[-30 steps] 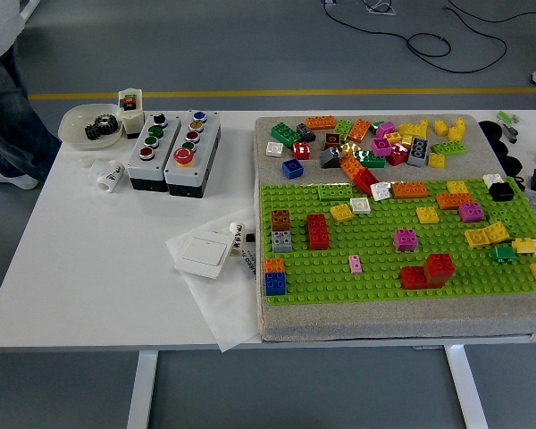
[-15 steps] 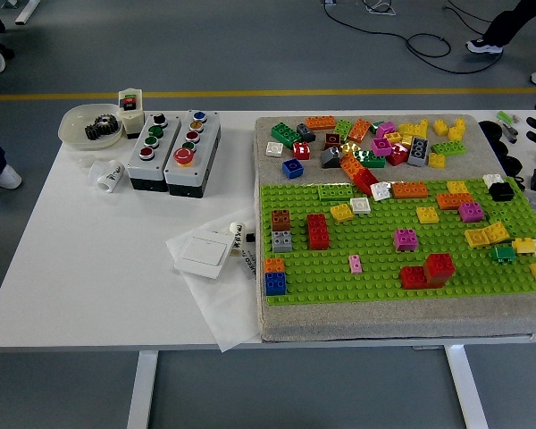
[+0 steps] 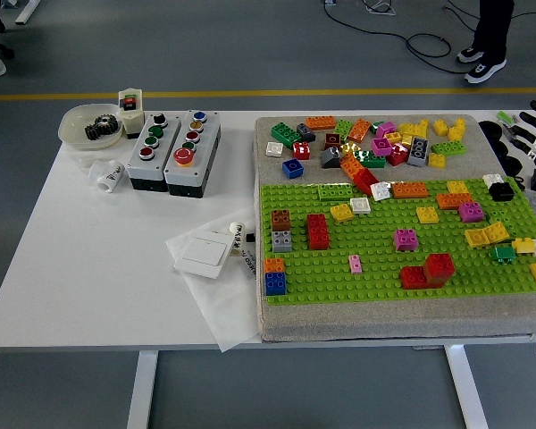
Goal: Pick up the brick,pile it on top of brick,press brick,pick up the brick,pile it on top of brick,press brick
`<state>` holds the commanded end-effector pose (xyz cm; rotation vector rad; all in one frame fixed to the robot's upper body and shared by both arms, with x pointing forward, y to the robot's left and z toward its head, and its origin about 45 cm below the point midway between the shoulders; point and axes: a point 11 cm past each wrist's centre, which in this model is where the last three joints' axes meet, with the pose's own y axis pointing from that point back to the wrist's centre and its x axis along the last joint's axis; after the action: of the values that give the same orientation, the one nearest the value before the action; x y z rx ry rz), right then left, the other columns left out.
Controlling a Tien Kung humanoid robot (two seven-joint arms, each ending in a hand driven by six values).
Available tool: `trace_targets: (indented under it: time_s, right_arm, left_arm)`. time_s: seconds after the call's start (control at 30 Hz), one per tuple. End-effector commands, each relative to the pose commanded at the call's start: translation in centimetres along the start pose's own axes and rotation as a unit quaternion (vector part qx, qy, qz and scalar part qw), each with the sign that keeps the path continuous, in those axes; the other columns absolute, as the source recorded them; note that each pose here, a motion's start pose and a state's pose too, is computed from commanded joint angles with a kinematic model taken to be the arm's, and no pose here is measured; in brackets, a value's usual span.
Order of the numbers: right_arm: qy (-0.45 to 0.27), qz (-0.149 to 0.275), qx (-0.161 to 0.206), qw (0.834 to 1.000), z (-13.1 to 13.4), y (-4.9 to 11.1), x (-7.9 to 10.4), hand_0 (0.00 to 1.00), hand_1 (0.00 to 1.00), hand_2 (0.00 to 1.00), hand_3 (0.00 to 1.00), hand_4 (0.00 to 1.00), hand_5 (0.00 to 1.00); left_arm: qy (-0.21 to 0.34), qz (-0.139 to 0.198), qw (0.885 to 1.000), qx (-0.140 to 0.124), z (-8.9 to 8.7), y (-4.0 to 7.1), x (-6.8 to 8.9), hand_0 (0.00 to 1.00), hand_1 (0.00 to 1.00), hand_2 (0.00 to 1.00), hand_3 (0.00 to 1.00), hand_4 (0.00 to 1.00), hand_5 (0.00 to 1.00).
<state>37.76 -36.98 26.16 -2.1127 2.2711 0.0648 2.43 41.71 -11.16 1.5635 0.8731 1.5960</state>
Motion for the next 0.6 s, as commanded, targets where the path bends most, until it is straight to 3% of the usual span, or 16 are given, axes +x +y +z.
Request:
trace_targets:
  time_s: [0.6]
  right_arm:
    - [-0.002, 0.005, -0.019, 1.0, 0.11, 0.16, -0.3, 0.855, 0.803, 0.829, 0.85, 0.998, 0.998]
  left_arm:
    - [-0.003, 0.001, 1.0, 0.001, -0.08, -0.02, 0.09, 0.722, 0.747, 0.791, 0.623, 0.676, 0.642]
